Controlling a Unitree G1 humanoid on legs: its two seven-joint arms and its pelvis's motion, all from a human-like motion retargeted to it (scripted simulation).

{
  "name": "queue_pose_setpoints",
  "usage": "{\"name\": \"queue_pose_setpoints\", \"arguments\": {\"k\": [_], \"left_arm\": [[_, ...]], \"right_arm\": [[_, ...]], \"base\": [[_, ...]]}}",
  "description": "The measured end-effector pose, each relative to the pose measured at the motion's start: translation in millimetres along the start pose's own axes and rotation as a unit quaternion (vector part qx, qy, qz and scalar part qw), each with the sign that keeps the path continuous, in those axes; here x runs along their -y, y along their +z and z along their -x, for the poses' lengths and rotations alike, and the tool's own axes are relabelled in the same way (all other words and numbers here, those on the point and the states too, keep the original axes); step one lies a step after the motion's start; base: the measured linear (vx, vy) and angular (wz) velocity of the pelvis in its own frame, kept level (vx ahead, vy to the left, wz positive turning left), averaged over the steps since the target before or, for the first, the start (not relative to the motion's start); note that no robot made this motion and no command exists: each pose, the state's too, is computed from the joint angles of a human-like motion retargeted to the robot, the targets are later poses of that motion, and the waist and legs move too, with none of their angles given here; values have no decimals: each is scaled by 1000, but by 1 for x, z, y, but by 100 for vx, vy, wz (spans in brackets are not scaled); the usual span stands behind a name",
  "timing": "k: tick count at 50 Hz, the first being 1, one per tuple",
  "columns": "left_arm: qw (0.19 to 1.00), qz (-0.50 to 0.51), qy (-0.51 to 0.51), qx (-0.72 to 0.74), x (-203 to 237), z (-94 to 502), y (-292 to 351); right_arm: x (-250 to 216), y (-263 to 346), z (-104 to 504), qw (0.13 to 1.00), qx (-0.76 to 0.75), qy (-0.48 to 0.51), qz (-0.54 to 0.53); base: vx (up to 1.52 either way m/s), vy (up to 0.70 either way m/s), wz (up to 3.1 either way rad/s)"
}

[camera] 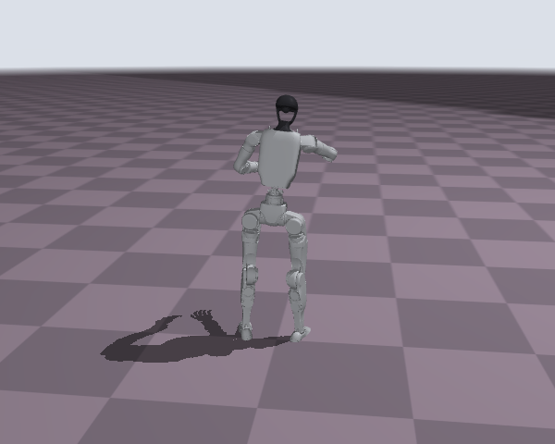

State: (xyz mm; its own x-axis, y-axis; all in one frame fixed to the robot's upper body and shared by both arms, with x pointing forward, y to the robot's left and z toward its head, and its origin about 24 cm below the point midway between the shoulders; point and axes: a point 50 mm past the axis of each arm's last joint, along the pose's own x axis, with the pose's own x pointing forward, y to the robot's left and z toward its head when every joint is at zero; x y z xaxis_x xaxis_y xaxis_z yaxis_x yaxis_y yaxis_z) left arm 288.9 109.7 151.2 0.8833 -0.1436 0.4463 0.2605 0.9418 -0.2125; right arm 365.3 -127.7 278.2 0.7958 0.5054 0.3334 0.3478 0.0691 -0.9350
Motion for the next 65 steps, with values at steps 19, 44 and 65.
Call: {"name": "queue_pose_setpoints", "arguments": {"k": [19,44,65], "left_arm": [[983,-162,80,33,24,-153,43],[989,-134,33,60,45,-142,46],[999,-37,1,29,4,6,7]], "right_arm": [[-2,-5,-1,1000,-3,5,-24],[-18,-22,20,998,-33,24,-44],[4,-5,6,999,-21,-45,-19]], "base": [[-3,-5,12],[3,3,17],[2,-3,-33]]}}
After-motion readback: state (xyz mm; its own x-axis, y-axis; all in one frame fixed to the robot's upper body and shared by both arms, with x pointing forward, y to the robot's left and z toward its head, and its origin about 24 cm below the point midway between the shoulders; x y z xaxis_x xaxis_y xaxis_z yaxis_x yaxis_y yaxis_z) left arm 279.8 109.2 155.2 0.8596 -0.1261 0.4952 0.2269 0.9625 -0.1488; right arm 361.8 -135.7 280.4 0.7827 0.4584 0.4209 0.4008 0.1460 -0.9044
